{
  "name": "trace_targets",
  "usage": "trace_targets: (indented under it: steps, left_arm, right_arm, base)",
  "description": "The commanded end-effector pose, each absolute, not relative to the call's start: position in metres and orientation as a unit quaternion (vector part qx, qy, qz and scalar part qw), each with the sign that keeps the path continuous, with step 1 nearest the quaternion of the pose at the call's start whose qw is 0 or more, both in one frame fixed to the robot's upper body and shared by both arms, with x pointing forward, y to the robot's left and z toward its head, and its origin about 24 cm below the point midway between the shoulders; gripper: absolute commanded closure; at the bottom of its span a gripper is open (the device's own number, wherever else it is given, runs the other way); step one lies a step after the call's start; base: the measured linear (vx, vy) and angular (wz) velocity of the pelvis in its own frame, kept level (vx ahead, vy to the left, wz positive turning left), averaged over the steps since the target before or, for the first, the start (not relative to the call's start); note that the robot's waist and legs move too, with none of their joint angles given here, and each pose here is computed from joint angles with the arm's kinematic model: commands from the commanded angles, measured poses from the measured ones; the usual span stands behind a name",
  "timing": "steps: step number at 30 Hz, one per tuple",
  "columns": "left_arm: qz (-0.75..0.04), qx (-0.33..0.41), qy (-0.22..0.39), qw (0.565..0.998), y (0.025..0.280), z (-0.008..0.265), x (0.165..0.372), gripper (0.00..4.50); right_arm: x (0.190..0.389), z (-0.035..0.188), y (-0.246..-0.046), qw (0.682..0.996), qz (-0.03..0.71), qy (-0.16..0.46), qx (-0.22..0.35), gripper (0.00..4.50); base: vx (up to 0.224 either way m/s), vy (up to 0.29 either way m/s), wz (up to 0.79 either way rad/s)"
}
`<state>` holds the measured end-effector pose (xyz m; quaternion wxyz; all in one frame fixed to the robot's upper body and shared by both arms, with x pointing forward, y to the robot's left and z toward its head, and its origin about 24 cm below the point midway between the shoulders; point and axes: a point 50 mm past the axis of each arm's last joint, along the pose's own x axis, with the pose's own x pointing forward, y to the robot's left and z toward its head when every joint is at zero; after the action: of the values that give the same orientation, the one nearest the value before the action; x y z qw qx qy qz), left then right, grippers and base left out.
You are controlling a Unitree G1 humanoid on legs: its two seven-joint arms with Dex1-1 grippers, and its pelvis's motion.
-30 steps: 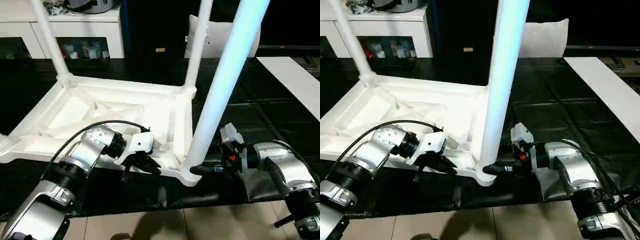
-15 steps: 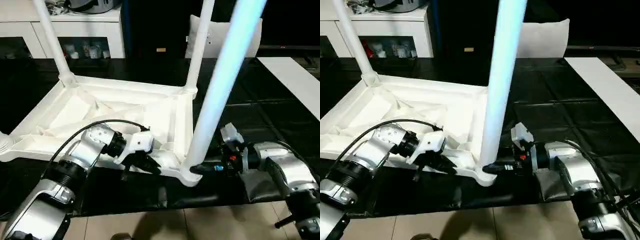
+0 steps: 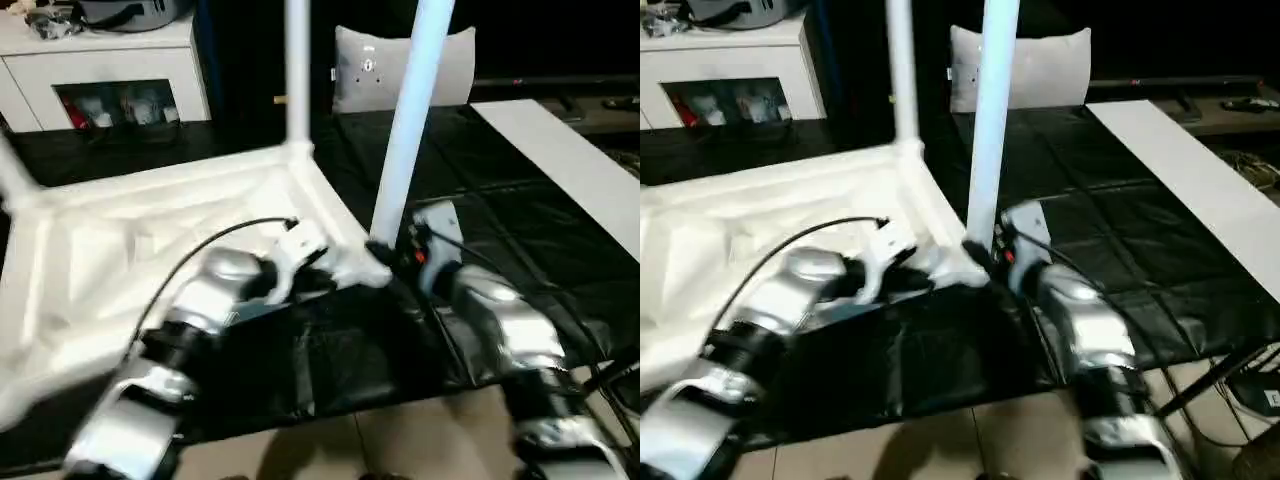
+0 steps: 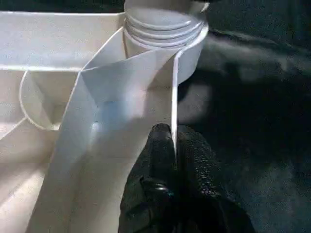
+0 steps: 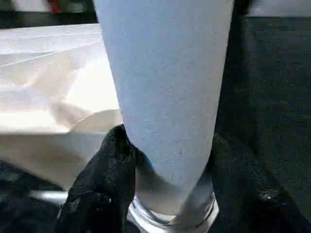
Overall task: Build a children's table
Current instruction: Rotate leg to tighten
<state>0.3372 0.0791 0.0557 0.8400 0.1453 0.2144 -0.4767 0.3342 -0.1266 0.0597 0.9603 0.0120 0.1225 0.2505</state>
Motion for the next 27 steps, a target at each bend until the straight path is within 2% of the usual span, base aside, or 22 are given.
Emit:
trace_targets:
  steps: [1,2,4,9,14,15,17,19,20,21,27]
  left_arm:
    - [-0.497,0.132,0.157,0.843,0.054,0.079,0.340,4.50]
    - [-0.498,0.132,0.157,0.843,0.054,0.079,0.340,4.50]
    - [-0.500,0.140,0.152,0.841,0.057,0.081,0.341,4.50]
    - [-0.500,0.148,0.150,0.840,0.070,0.082,0.341,4.50]
    - [-0.520,0.160,0.153,0.825,0.082,0.080,0.338,4.50]
    - [-0.536,0.166,0.156,0.812,0.088,0.079,0.337,4.50]
    - [-0.543,0.170,0.159,0.807,0.090,0.078,0.336,4.50]
    - [-0.576,0.196,0.167,0.776,0.099,0.075,0.332,4.50]
    - [-0.576,0.196,0.167,0.776,0.099,0.075,0.332,4.50]
    - [-0.599,0.204,0.169,0.756,0.103,0.074,0.329,4.50]
    - [-0.671,0.242,0.169,0.680,0.114,0.072,0.318,4.50]
  right_arm:
    - [0.333,0.062,-0.105,0.950,0.291,0.115,0.017,2.55]
    - [0.333,0.063,-0.104,0.950,0.291,0.112,0.017,2.21]
    - [0.332,0.064,-0.106,0.952,0.288,0.104,0.027,1.85]
    - [0.330,0.069,-0.109,0.948,0.304,0.084,0.031,1.42]
    - [0.327,0.070,-0.127,0.937,0.340,0.078,0.025,1.10]
    - [0.325,0.071,-0.139,0.930,0.360,0.078,0.013,0.88]
    - [0.324,0.072,-0.144,0.927,0.368,0.077,0.006,0.77]
    - [0.318,0.076,-0.158,0.905,0.419,0.070,-0.022,0.71]
    - [0.318,0.076,-0.158,0.905,0.419,0.070,-0.022,0.67]
    - [0.312,0.077,-0.165,0.886,0.457,0.072,-0.029,0.67]
    - [0.295,0.078,-0.176,0.822,0.561,0.087,-0.045,0.67]
  base:
    - [0.000,0.000,0.00]
    - [0.000,0.000,0.00]
    - [0.000,0.000,0.00]
    - [0.000,0.000,0.00]
    - [0.000,0.000,0.00]
    - [0.000,0.000,0.00]
    - [0.000,0.000,0.00]
    - [0.000,0.000,0.00]
    - [0.000,0.000,0.00]
    - [0.000,0.000,0.00]
    - [0.000,0.000,0.00]
